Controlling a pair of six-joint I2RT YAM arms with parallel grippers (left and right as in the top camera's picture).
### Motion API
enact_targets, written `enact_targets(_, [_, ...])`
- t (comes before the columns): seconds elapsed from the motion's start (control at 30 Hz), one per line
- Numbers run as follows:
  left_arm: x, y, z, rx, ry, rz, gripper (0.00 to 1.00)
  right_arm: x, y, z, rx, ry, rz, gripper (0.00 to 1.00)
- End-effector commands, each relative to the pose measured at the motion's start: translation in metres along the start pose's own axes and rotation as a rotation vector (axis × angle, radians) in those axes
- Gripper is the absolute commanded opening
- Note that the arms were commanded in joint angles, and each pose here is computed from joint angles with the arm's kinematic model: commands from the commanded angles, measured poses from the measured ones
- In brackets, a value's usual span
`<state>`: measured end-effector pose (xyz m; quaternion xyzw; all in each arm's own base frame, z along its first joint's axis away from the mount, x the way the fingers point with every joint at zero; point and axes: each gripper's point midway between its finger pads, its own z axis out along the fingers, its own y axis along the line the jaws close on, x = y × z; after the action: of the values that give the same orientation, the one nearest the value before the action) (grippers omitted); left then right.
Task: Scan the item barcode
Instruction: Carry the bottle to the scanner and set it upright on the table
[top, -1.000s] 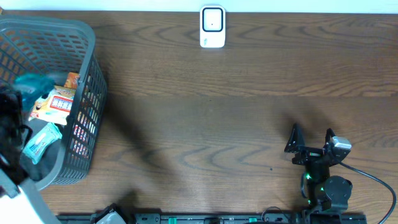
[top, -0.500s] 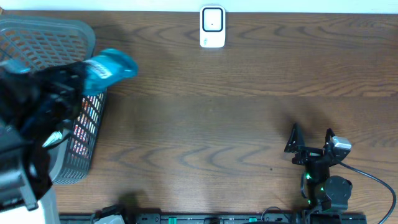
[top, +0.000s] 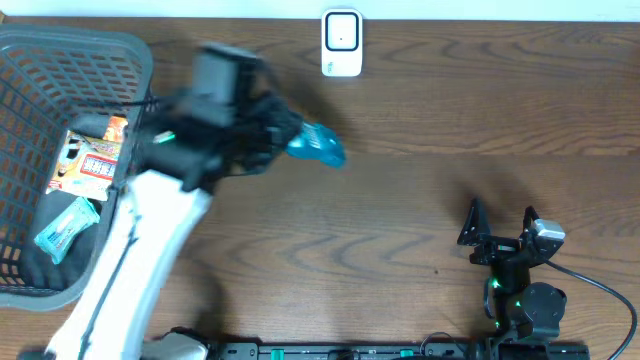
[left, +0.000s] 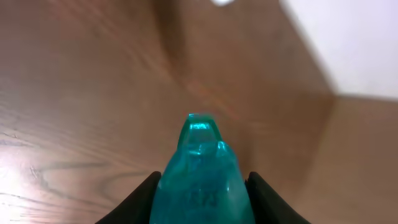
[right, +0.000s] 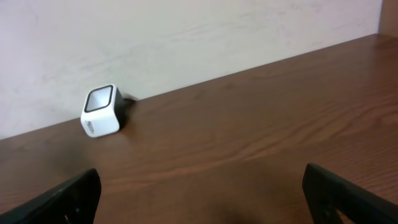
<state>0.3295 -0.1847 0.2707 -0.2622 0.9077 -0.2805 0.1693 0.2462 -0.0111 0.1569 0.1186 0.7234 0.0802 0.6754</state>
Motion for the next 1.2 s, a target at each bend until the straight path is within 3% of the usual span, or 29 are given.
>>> enact_targets(0.0, [0.002,-0.010,0.025,-0.063,-0.061,0.115,0.27,0.000,-0.001,0.000,0.006,-0.002,-0.008,0.99])
enact_targets(0.2, [0.019,0.008,0.085,-0.246,-0.050,0.234,0.27,0.000,-0.001,0.000,0.006,-0.002,-0.008,0.99])
enact_targets(0.47, [0.024,0.031,0.128,-0.382,-0.036,0.319,0.28,0.000,-0.001,0.000,0.006,-0.002,-0.008,0.99])
enact_targets(0.83, [0.041,0.043,0.159,-0.446,0.015,0.405,0.29,0.000,-0.001,0.000,0.006,-0.002,-0.008,0.99])
enact_targets(1.17, [0.047,0.041,0.160,-0.442,0.021,0.420,0.60,0.000,-0.001,0.000,0.006,-0.002,-0.008,0.99])
